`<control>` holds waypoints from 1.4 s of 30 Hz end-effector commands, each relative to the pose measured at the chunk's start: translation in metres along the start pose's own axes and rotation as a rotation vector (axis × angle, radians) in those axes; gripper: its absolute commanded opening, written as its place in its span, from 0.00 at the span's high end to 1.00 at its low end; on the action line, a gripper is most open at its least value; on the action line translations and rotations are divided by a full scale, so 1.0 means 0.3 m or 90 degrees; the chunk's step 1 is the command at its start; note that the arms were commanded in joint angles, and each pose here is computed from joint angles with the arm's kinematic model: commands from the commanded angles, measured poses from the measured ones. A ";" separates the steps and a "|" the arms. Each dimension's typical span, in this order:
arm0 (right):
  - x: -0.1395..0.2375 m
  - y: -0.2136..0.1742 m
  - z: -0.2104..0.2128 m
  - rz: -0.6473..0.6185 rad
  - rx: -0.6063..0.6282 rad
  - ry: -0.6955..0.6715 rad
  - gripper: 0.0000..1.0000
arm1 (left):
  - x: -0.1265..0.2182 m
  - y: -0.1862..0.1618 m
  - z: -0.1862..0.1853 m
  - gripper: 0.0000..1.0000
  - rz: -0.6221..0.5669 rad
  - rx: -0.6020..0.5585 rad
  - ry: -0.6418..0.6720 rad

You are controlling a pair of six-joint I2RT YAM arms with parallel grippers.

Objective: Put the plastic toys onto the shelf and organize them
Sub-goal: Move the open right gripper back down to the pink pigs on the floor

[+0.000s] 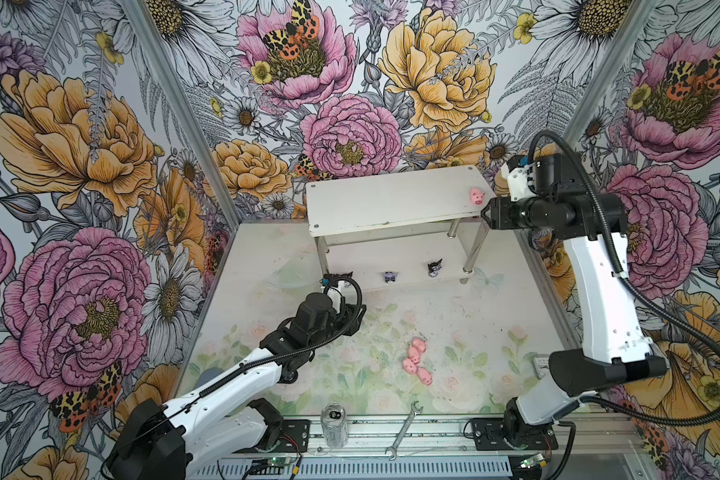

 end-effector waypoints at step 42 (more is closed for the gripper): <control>-0.408 -1.231 0.613 0.314 0.082 0.110 0.49 | -0.209 -0.148 0.002 0.57 0.139 0.012 -0.006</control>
Point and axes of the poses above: each gripper's point midway between its finger pads, its own x axis back along the fingers, its own z axis along the line the jaws close on, y = z × x, the point moved 4 cm from there along x, back along the fingers, and after that the axes turned 7 degrees about x, right-handed, at the moved point
